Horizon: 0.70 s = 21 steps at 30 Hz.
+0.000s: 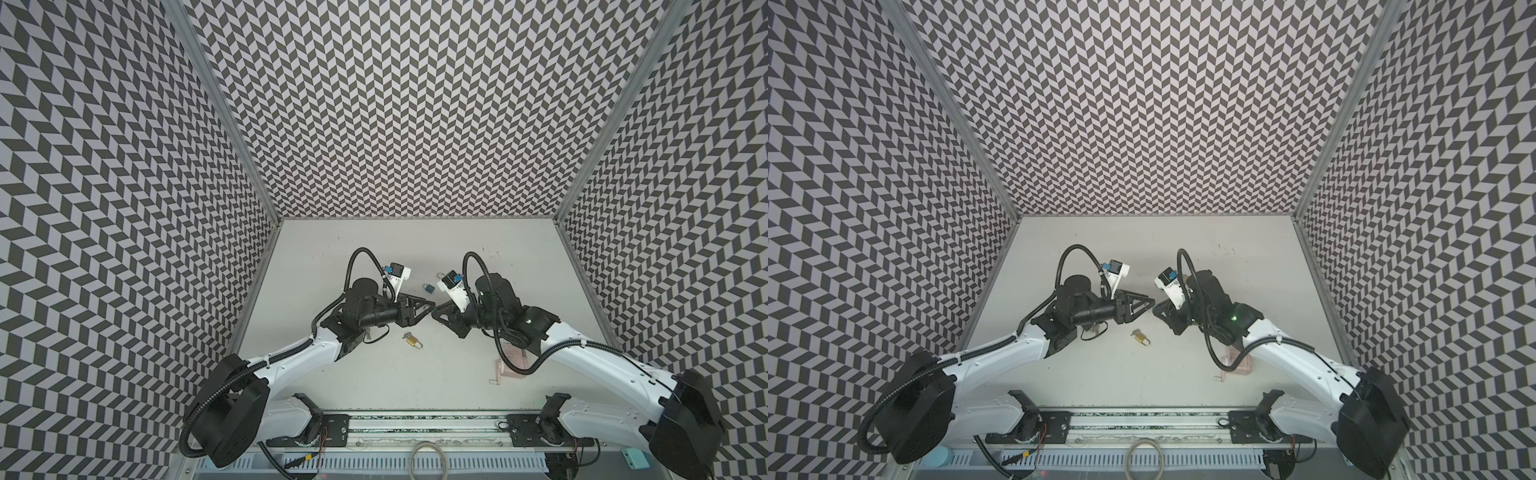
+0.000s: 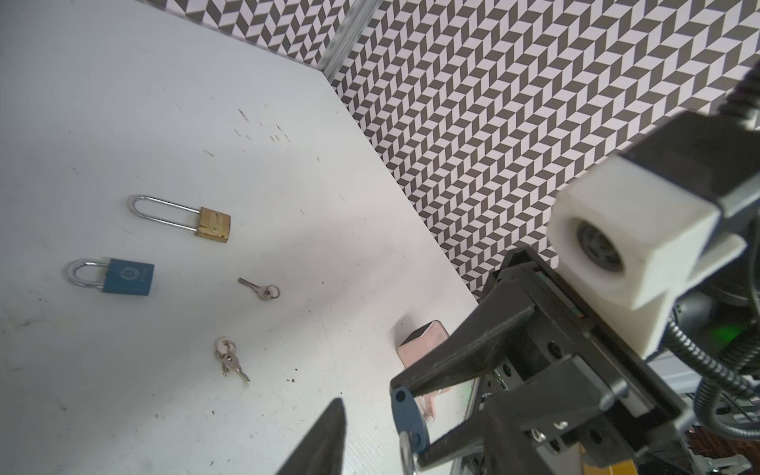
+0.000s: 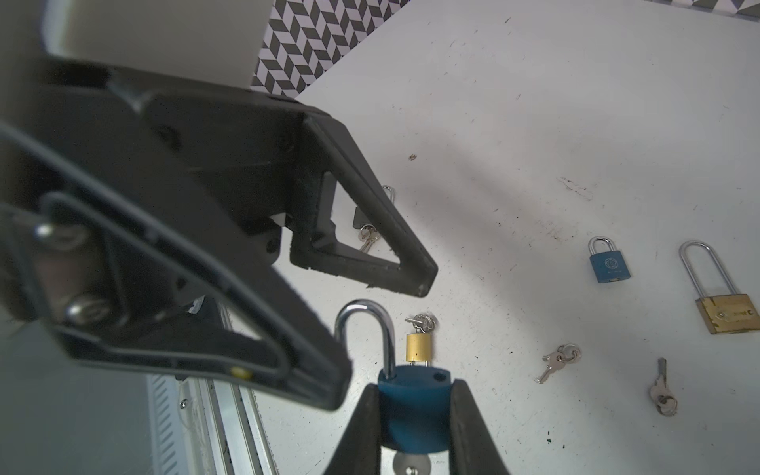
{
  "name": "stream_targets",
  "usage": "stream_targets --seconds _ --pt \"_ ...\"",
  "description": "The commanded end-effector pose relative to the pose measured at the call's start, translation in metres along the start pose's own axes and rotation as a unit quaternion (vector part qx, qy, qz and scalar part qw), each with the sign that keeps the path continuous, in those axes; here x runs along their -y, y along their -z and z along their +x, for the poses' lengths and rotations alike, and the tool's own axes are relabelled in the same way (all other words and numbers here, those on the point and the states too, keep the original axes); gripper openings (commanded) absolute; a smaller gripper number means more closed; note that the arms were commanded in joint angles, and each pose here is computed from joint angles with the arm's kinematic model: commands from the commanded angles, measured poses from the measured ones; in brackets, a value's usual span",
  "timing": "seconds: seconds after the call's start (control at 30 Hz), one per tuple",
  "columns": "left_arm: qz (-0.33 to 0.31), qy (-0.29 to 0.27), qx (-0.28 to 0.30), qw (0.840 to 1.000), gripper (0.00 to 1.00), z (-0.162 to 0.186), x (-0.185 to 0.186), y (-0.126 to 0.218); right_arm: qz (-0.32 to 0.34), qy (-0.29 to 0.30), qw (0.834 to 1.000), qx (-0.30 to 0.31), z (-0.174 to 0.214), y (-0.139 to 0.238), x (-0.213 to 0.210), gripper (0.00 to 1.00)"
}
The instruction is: Lock with the key
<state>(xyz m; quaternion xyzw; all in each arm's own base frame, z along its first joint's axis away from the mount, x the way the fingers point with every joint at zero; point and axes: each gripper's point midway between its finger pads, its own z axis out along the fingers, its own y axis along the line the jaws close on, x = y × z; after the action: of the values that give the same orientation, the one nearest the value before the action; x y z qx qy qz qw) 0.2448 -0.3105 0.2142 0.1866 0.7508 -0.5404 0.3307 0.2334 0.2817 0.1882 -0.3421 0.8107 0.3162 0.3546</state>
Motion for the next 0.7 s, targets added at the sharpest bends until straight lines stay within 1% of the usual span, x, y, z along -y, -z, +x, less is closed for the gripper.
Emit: stream_targets --seconds 0.0,0.1,0.23,0.33,0.4,0.47,0.67 --pt "0.023 -0.012 0.008 1.0 0.41 -0.007 0.01 0.0 -0.012 0.028 0.999 0.036 -0.017 0.005 -0.01 0.09" --pt "0.024 -0.012 0.006 1.0 0.27 -0.006 0.01 0.0 -0.009 0.029 0.999 0.044 -0.02 0.008 -0.01 0.09" --pt "0.021 -0.011 0.005 1.0 0.2 -0.006 0.008 -0.001 -0.006 0.029 0.999 0.045 -0.021 0.009 -0.009 0.08" --pt "0.019 -0.01 0.004 1.0 0.19 -0.006 0.007 -0.001 -0.006 0.03 0.998 0.048 -0.022 0.01 -0.01 0.08" --pt "0.018 -0.009 0.003 1.0 0.24 -0.005 0.006 -0.002 -0.004 0.03 0.998 0.053 -0.024 0.012 -0.01 0.08" --pt "0.019 -0.009 0.003 1.0 0.25 -0.005 0.007 -0.002 -0.005 0.03 0.998 0.055 -0.024 0.013 -0.01 0.08" --pt "0.02 -0.01 0.0 1.0 0.15 -0.003 0.009 -0.002 -0.002 0.031 0.998 0.062 -0.027 0.016 -0.01 0.07"
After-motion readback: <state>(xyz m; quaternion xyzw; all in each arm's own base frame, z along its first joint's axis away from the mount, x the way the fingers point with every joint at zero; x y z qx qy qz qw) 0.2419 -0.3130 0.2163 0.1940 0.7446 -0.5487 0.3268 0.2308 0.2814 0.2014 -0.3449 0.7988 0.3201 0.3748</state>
